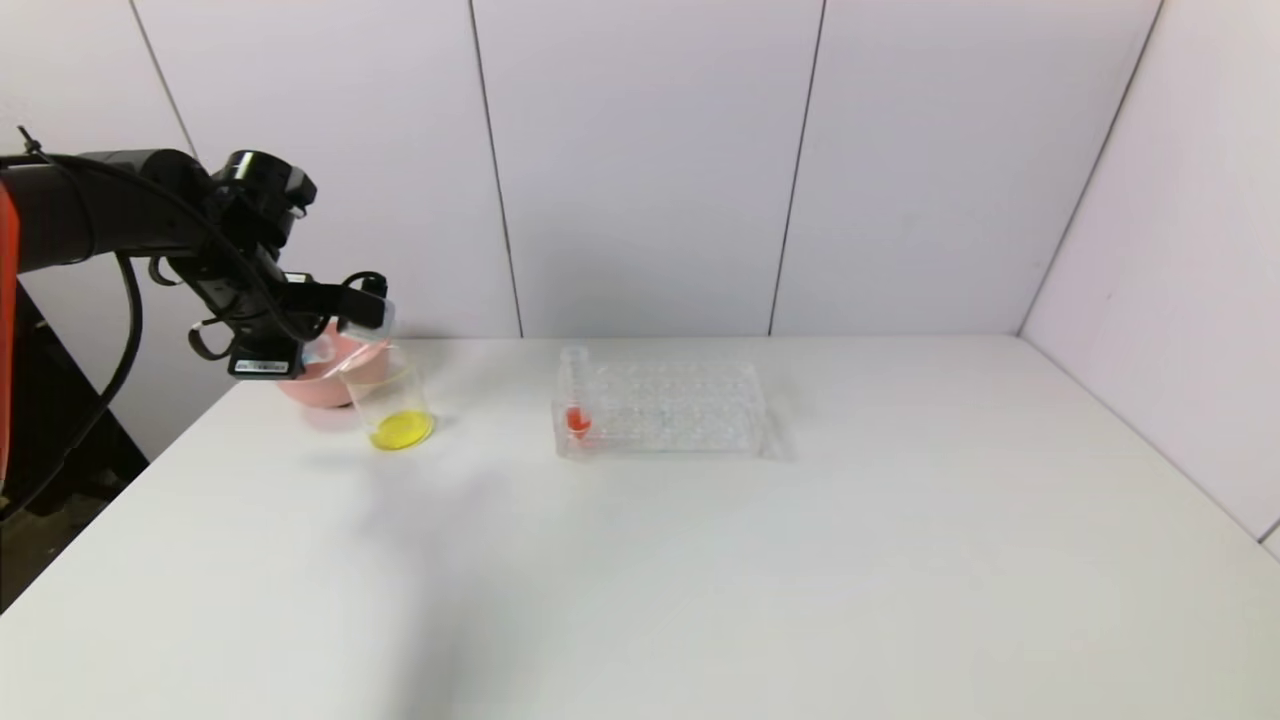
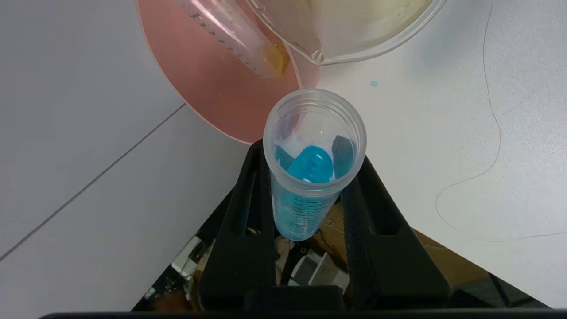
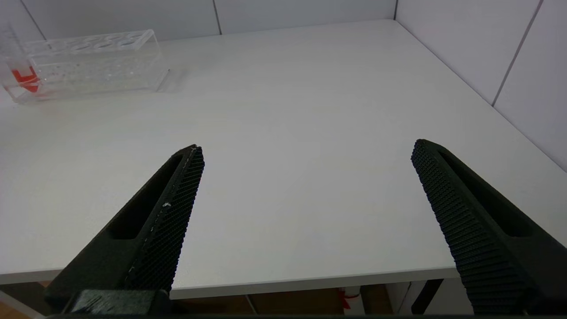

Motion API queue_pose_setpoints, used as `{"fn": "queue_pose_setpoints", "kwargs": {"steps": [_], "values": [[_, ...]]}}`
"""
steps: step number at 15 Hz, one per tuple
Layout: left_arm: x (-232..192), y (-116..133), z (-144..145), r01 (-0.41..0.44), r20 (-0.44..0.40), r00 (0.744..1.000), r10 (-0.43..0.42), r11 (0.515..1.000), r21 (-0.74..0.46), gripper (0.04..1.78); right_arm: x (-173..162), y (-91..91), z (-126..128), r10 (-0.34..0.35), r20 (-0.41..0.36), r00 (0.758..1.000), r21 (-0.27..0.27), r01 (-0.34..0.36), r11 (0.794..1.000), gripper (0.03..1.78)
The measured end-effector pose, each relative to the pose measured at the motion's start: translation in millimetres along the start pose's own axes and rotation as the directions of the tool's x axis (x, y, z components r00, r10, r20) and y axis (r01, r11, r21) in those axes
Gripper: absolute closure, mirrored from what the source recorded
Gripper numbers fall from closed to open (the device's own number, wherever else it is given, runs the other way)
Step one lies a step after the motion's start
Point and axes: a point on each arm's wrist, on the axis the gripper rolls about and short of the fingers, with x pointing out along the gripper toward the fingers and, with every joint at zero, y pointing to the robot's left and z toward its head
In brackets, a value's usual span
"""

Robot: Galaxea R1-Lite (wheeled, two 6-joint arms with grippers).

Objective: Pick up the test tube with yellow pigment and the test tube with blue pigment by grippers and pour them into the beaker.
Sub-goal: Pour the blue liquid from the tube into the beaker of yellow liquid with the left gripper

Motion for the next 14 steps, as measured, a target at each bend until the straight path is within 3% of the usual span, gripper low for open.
{"fn": "queue_pose_setpoints", "kwargs": {"steps": [14], "values": [[2,-2,15,-0.004,-0.034,0.999,0.005,1.0,0.03,1.37,0,0.0,0,0.0,0.0,1.0,0.0,0.0,1.0,0.1]]}}
